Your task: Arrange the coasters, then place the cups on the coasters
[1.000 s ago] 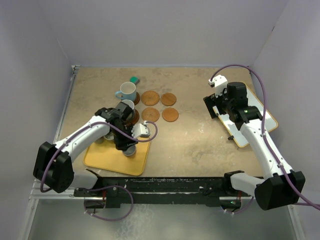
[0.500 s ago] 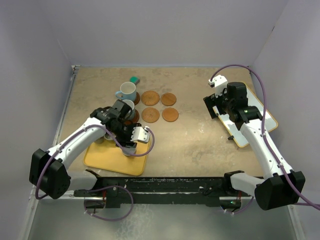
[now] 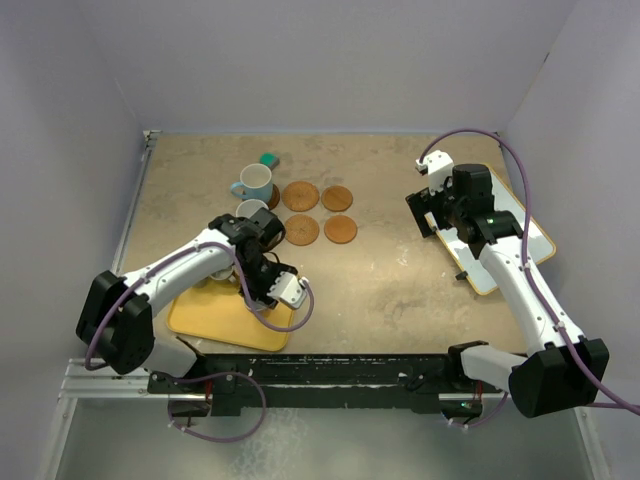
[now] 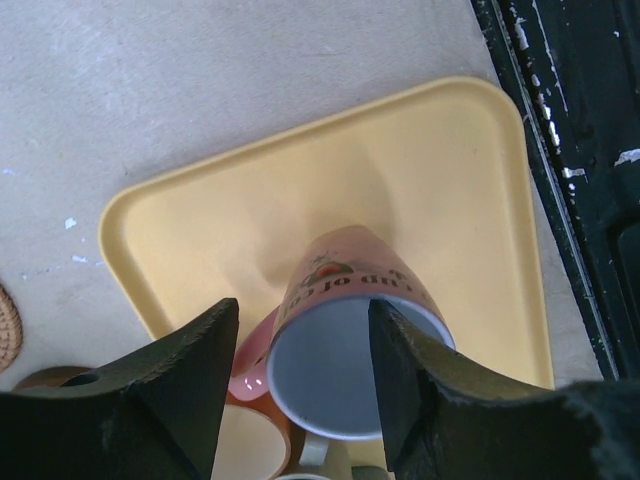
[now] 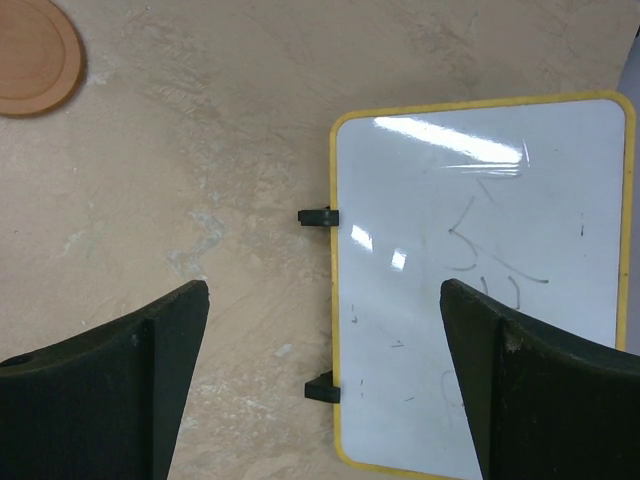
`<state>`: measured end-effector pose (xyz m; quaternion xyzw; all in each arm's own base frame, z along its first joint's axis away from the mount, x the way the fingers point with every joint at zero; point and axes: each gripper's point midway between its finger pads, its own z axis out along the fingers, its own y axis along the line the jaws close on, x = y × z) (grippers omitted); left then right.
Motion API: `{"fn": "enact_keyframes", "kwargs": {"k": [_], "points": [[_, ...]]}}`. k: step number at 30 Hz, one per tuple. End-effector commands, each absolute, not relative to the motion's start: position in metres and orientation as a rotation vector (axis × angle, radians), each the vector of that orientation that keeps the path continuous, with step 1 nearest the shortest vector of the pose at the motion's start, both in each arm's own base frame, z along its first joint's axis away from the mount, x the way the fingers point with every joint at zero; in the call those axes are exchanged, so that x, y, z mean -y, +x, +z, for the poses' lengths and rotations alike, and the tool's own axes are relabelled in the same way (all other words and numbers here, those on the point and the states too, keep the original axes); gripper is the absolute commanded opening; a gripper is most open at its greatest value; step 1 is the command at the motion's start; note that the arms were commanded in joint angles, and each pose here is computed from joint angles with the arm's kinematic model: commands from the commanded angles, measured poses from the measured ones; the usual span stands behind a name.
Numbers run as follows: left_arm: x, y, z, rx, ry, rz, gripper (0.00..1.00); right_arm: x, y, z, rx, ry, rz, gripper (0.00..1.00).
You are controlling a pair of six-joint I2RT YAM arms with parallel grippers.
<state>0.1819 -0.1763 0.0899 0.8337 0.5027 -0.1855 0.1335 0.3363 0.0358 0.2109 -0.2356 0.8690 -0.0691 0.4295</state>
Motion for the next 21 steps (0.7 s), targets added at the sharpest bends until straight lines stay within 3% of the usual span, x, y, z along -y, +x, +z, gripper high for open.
{"fn": "enact_keyframes", "kwargs": {"k": [1,6,14,21], "points": [[0.187,0.179,0.092,-1.346,2.492,-0.553,0.50,-0.034,0.341,0.219,-2.140,-0.586,-0.187,1.00],[0.181,0.175,0.085,-1.375,2.560,-0.542,0.39,-0.035,0.341,0.218,-2.140,-0.589,-0.188,1.00],[0.177,0.173,0.087,-1.451,2.545,-0.545,0.12,-0.035,0.342,0.217,-2.146,-0.590,-0.188,1.00],[0.185,0.175,0.101,-1.529,2.424,-0.537,0.03,-0.035,0.342,0.216,-2.148,-0.591,-0.187,1.00]]}}
